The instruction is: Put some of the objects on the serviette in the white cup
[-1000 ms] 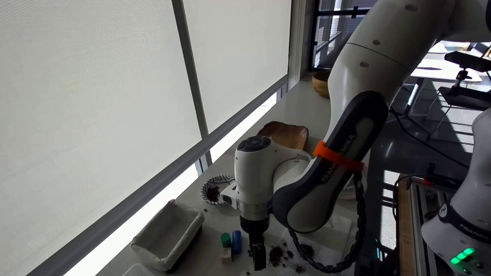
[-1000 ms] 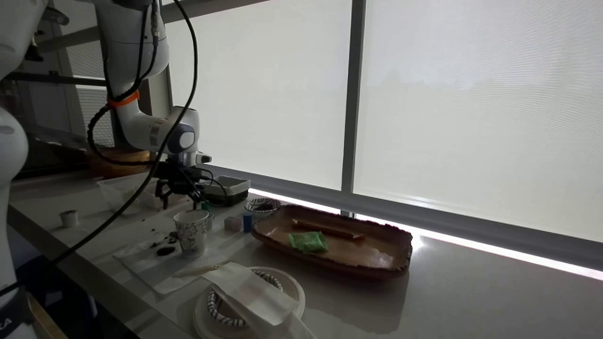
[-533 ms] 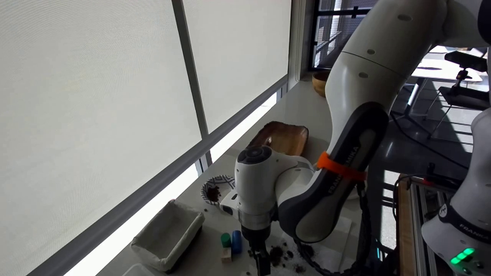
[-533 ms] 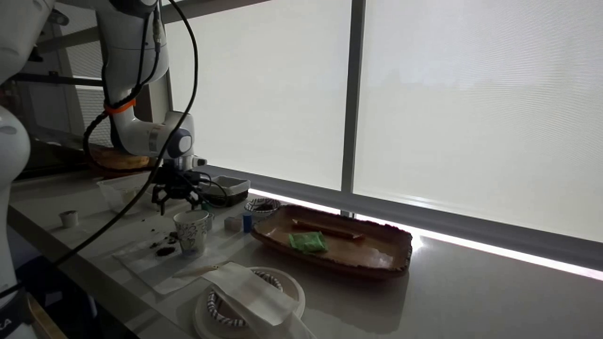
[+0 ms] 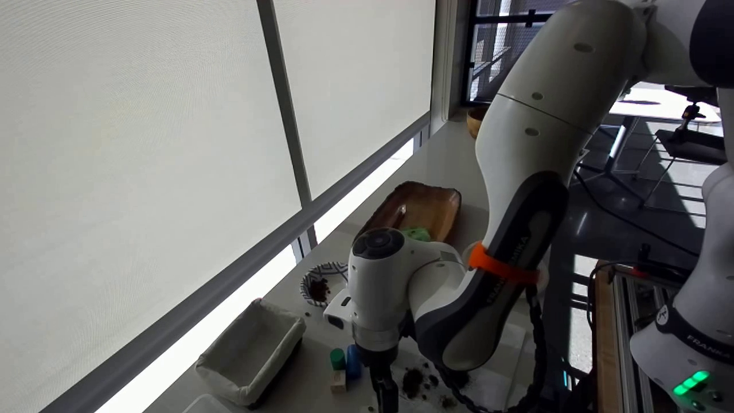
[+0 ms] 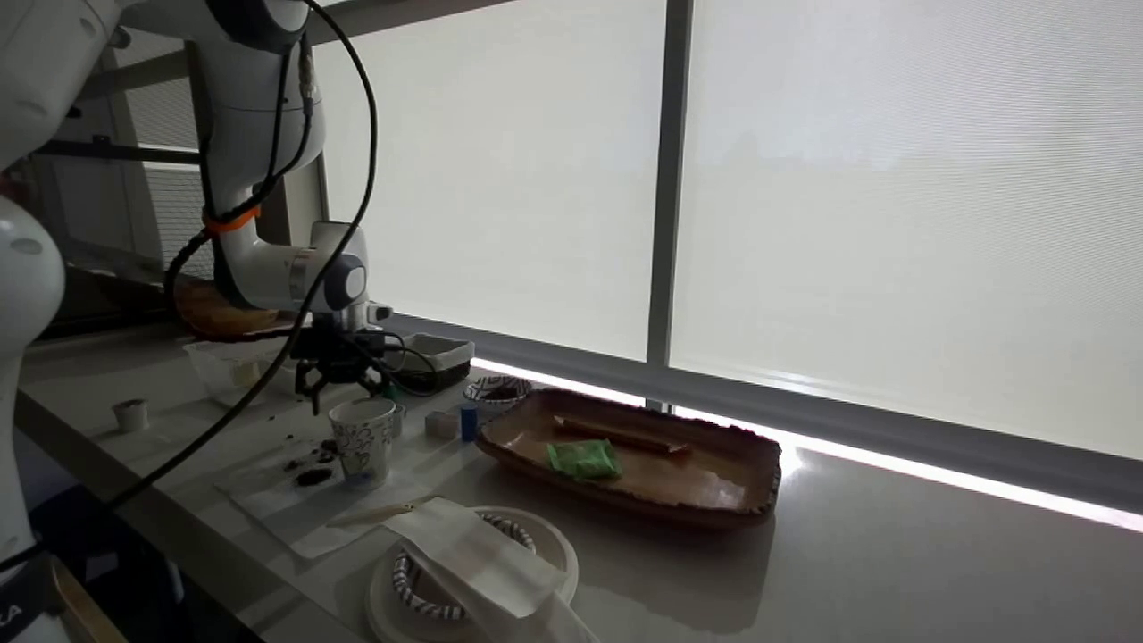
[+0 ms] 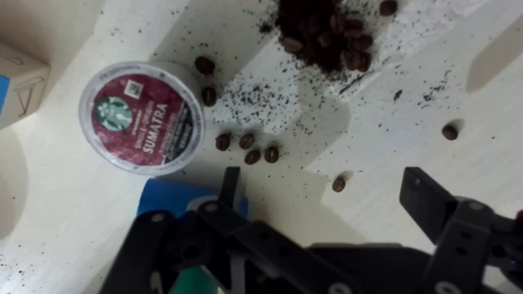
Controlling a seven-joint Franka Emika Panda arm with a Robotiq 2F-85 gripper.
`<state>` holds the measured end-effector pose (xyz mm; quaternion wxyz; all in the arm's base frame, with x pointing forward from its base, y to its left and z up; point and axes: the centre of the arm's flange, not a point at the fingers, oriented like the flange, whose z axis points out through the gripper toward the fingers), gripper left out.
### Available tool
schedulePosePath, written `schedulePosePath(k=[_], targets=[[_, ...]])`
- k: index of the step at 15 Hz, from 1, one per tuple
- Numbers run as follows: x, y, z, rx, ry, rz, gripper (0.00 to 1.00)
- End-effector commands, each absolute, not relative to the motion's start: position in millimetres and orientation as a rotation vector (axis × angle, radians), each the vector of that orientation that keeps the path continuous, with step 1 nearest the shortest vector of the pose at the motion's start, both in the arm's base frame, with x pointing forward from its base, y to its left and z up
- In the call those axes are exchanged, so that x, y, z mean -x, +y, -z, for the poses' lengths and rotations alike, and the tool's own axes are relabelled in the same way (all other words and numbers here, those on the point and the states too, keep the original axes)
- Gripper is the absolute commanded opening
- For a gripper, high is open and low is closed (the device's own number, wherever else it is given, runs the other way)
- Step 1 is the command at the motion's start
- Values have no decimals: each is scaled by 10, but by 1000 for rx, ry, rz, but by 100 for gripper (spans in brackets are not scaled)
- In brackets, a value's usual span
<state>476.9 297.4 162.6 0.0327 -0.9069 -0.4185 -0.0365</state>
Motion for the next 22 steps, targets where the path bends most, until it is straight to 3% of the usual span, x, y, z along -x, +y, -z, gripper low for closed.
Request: schedulePosePath(k=[1, 6, 11, 15, 17, 20, 21, 22], targets=[[-4867, 3029, -1499, 2816, -1284, 131, 100], [-4953, 3011, -1446, 2851, -1283, 125, 91], [-4985, 3013, -1418, 2850, -1279, 129, 64], [-4957, 2956, -1432, 2883, -1238, 118, 74], [-4954, 2929, -1435, 2904, -1213, 115, 74], [-4966, 2909, -1419, 2914, -1193, 106, 67], [-4968, 2906, -1419, 2916, -1188, 105, 53], [-4968, 2901, -1423, 2919, -1185, 105, 53]])
